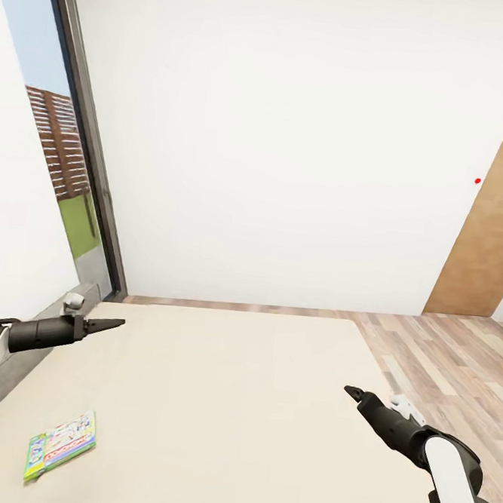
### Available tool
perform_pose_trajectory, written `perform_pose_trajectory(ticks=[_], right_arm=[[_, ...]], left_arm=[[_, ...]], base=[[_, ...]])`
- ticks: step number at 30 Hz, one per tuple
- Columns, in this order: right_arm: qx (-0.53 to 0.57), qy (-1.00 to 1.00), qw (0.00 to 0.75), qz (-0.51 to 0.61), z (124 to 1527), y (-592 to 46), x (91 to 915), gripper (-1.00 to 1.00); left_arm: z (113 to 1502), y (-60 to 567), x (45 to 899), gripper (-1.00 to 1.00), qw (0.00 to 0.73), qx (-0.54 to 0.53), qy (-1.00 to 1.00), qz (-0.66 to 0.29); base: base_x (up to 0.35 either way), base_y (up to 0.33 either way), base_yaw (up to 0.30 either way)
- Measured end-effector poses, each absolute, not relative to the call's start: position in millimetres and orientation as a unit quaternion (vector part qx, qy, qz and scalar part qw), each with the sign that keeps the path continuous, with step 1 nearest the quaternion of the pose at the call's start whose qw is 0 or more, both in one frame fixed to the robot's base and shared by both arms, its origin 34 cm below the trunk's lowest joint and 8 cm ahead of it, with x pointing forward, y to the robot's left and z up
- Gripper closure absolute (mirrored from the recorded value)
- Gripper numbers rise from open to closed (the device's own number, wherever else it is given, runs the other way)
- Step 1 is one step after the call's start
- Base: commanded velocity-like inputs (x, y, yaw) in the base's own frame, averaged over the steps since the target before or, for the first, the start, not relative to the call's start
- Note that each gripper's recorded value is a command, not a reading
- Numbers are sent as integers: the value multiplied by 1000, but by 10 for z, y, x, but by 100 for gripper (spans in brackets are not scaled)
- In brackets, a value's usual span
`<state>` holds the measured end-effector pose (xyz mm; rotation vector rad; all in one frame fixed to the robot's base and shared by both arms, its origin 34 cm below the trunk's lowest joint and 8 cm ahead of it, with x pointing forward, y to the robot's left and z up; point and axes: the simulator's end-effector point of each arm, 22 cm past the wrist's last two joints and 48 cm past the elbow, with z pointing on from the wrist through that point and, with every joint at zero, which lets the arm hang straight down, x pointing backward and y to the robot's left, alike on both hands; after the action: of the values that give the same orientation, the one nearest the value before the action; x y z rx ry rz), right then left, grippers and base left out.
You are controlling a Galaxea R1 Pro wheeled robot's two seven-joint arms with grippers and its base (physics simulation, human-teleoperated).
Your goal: Put all the toys in the child's room - the three board games (two on the bed and one on the table), the two jigsaw puzzles on the table, and the tennis ball on the table - inside the toy box on the table in the child's room.
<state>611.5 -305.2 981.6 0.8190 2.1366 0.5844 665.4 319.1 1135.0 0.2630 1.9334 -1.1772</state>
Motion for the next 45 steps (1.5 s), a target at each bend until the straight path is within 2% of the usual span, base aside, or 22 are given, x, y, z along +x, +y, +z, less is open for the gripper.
perform_pose_trajectory(ticks=[30,45], right_arm=[[321,837,380,229,9814,-3046,6114,-100],[320,837,380,229,9814,-3043,6114,-100]], left_arm=[[11349,3194,6655,-100,418,105,771,-469],[11347,3195,6655,-100,418,104,771,-469]], base=[[0,266,0],[0,55,0]])
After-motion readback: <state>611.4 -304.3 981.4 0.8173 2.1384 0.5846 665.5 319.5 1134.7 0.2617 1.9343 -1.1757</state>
